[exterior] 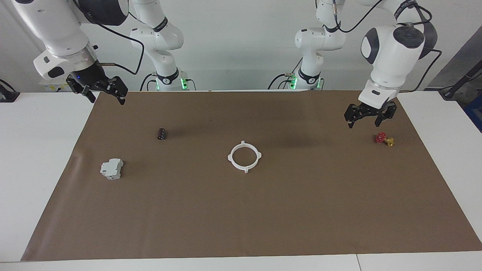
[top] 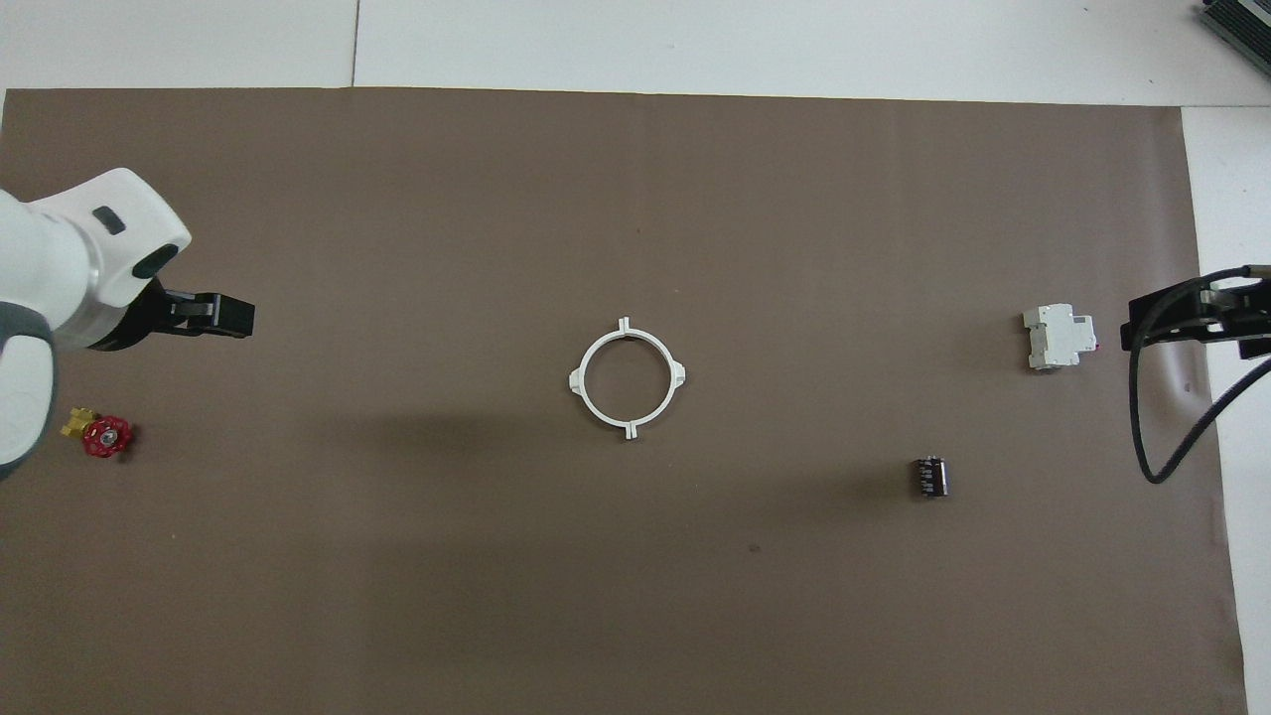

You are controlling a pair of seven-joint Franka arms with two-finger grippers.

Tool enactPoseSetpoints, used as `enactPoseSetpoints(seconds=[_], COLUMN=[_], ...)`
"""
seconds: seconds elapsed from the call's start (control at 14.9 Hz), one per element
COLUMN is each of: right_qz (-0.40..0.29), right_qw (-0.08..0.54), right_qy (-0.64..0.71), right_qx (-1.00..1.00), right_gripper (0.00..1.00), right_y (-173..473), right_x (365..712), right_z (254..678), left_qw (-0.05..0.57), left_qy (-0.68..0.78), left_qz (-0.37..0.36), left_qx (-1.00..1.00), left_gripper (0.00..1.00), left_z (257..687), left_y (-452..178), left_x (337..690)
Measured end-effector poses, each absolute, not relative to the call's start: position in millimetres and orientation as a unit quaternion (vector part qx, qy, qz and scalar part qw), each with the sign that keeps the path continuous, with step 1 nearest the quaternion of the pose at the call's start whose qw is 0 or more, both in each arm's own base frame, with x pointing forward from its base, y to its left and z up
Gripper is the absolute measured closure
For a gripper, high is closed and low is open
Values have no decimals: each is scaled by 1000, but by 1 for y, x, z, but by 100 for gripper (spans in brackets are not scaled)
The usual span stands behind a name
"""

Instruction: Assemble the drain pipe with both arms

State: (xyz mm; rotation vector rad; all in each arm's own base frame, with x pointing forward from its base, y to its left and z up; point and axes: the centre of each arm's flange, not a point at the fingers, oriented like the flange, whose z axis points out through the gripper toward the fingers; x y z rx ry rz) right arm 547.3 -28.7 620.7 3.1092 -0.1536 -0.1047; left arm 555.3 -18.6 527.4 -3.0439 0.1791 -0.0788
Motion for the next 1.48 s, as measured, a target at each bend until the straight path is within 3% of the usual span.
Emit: enactPoseSetpoints(seconds=[0.4, 0.67, 0.87, 1.14, 1.48], right_qz=[-34, -34, -34, -34, -34], right_qw=[13, 13, 13, 13, 13], right_qy=[-49, -49, -49, -49, -49], right_qx=[998, 998, 998, 998, 998], right_gripper=[0, 0, 0, 0, 0], right_y=[-29, -29, -29, -29, -29], right_x=[547, 547, 547, 547, 547], right_z=[621, 621, 621, 621, 621], left_qw=[11, 7, 4, -1, -3], left_qy=[58, 36, 29, 51, 114], left_qz=[-19, -7, -4, 18, 30], left_qx=[-998, -999, -1000, -999, -993], left_gripper=[0, 0, 0, 0, 0], left_z=[539, 619, 644, 648, 655], left_y=[6, 28, 44, 22, -55], left_x=[551, 541, 543, 557, 558])
